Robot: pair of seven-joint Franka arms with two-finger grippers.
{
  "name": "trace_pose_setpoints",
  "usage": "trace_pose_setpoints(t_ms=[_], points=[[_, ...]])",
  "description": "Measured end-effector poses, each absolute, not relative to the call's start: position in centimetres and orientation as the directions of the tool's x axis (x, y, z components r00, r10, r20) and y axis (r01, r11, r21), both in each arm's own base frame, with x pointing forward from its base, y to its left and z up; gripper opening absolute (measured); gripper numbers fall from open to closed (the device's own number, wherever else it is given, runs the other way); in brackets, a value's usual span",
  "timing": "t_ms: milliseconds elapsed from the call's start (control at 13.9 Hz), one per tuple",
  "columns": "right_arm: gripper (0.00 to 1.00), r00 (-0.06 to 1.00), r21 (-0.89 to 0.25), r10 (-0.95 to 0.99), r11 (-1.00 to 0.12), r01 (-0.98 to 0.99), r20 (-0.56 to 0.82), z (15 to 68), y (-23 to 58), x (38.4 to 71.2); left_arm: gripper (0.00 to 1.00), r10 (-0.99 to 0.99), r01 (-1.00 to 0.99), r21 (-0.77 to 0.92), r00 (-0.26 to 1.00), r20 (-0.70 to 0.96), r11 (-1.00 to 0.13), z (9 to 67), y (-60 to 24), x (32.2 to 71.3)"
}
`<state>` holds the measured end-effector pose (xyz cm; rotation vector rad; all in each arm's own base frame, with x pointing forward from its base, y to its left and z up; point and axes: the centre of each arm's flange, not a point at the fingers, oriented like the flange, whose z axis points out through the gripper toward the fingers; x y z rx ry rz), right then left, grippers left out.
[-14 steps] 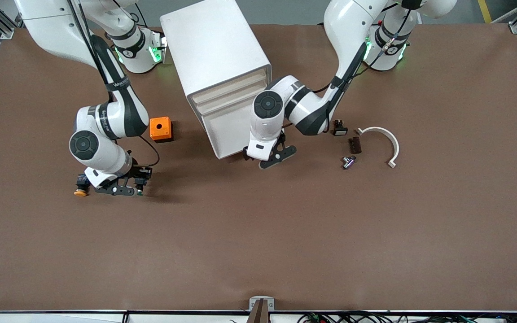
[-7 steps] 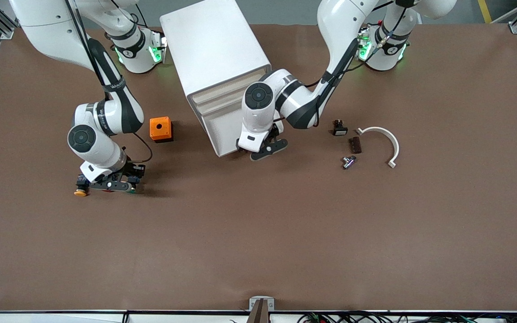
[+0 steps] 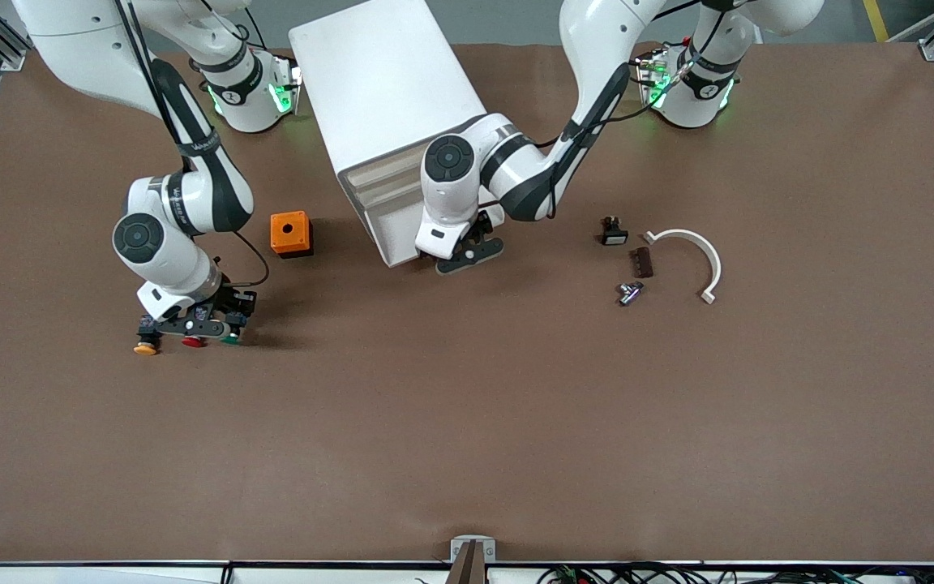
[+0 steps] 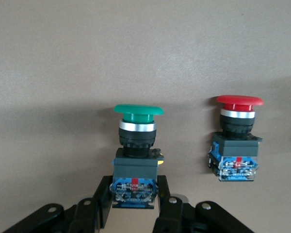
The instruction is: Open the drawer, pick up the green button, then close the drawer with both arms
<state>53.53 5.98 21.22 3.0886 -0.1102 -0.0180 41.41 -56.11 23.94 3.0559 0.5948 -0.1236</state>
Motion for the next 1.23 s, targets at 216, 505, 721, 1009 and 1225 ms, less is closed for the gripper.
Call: trace_pose_setpoints(t_ms=[216,505,721,1009,1225], points=[[0.42,0.998,0.05,-0.06,-0.997,-0.059,-0.012,21.0,6.6,53.2,1.0,0.377,0.38,0.014,0.919,-0.113,-0.925,23.8,-56.9,40.3],[0.42,0.999,0.049,-0.053,-0.997,-0.052,-0.011,20.9,7.0,53.0,1.0,0.385,0.393,0.016,0.907,-0.168,-0.919,23.4,-57.7,38.8],[0.42,0.999,0.049,-0.052,-0.997,-0.051,-0.013,20.8,7.0,53.0,1.0,0.406,0.417,0.006,0.887,-0.222,-0.909,22.3,-58.0,37.9],[0.43,0.999,0.049,-0.052,-0.997,-0.051,-0.013,20.8,7.0,52.9,1.0,0.46,0.483,0.0,0.835,-0.301,-0.876,20.9,-58.0,37.7],[0.61,0.999,0.049,-0.052,-0.997,-0.052,-0.013,20.8,7.0,52.9,1.0,0.496,0.532,-0.001,0.79,-0.361,-0.847,20.8,-58.1,37.7]])
